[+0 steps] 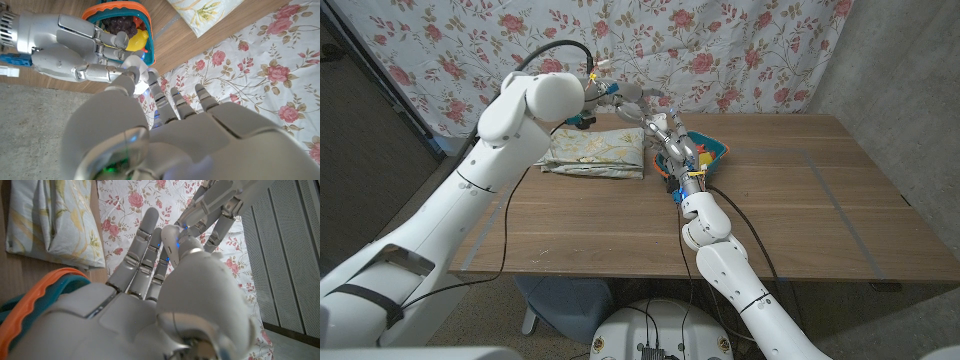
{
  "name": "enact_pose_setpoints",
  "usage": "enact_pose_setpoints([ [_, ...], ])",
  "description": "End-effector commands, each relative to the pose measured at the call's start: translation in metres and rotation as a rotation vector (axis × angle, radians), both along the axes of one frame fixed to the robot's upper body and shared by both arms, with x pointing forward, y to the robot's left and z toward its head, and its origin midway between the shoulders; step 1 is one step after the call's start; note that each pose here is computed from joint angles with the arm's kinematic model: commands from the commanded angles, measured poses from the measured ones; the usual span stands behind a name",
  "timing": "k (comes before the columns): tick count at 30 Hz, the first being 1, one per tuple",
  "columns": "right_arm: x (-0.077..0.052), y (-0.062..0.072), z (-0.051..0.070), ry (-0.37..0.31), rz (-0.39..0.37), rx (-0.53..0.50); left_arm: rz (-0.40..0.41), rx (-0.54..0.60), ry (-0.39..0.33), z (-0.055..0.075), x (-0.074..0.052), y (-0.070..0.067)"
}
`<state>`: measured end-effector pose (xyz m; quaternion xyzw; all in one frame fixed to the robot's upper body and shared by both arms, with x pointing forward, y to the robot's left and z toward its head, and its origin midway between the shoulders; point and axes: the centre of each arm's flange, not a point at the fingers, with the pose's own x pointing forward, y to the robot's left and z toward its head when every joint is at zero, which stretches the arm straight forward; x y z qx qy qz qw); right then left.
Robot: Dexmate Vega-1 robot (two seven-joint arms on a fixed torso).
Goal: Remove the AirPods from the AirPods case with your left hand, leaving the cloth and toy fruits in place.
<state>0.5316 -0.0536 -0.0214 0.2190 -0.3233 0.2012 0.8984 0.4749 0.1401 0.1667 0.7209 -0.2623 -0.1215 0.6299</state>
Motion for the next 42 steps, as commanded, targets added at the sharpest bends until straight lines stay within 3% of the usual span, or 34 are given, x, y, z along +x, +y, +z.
enact_pose_setpoints([
  [1, -0.001, 0.000, 0.000, 0.013, 0.035, 0.003, -0.011, -0.019, 0.011, -0.002, -0.002, 0.002],
  [21, -0.005, -0.002, 0.000, 0.005, 0.032, 0.001, -0.017, -0.045, 0.005, -0.004, -0.006, 0.004],
  [42, -0.004, -0.003, 0.000, 0.006, 0.029, -0.004, -0.059, -0.142, -0.073, -0.002, -0.012, 0.013],
])
